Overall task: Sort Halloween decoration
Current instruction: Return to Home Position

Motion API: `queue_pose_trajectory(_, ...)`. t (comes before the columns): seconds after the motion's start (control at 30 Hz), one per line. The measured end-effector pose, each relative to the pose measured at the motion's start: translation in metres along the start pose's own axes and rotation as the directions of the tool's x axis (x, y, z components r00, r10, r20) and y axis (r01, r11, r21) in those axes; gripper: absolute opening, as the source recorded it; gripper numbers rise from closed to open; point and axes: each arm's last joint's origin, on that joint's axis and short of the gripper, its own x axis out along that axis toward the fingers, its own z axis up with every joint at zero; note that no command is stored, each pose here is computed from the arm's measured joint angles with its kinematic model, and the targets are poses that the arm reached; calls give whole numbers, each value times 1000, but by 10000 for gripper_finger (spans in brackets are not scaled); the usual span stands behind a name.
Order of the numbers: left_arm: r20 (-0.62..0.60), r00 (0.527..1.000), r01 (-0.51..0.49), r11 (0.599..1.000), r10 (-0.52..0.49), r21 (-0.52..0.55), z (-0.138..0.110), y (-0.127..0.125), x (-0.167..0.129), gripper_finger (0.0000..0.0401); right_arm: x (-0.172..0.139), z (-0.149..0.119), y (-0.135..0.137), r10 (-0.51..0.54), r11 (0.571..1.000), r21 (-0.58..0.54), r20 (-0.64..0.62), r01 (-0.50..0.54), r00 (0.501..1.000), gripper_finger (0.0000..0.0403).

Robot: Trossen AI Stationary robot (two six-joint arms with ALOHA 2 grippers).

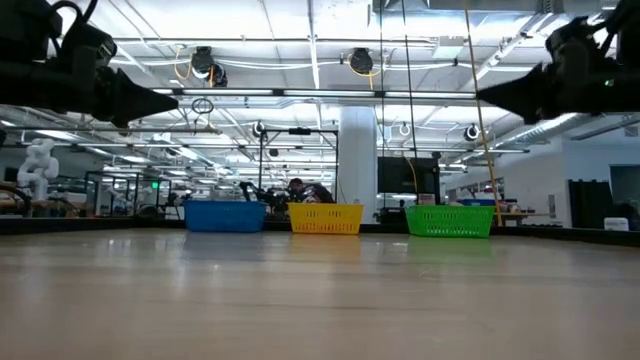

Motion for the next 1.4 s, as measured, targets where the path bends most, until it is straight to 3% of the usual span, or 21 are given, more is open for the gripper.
queue_pose_trajectory(0.17, -4, 1000, -26, 1000, 26, 18, 0, 3, 0, 0, -2, -9, -2, -80, 997, -8, -99, 80, 992, 0)
queue_pose_trajectory(0.37, -16, 997, -79, 997, 79, 8, -1, 8, 1, 0, -5, -25, -4, -70, 992, 82, -260, 94, 963, 0)
queue_pose_trajectory(0.53, -20, 993, -116, 993, 115, -30, -2, 12, 1, 0, -5, -28, -4, -68, 988, 110, -290, 104, 954, 0)
queue_pose_trajectory(0.7, -23, 991, -137, 988, 135, -74, -2, 14, 0, 0, -7, -26, -3, -43, 986, 145, -263, 84, 964, 0)
queue_pose_trajectory(0.93, -26, 984, -175, 982, 173, -73, -3, 18, 0, 0, -18, -7, -3, -14, 998, 61, -64, 18, 998, 0)
queue_pose_trajectory(1.07, -29, 977, -211, 975, 209, -65, -3, 21, 0, 0, -17, -8, -4, -70, 997, 37, -84, 73, 994, 0)
queue_pose_trajectory(1.4, -36, 974, -224, 972, 222, -71, -4, 22, 0, 0, -16, -9, -4, -69, 996, 57, -97, 75, 993, 8)
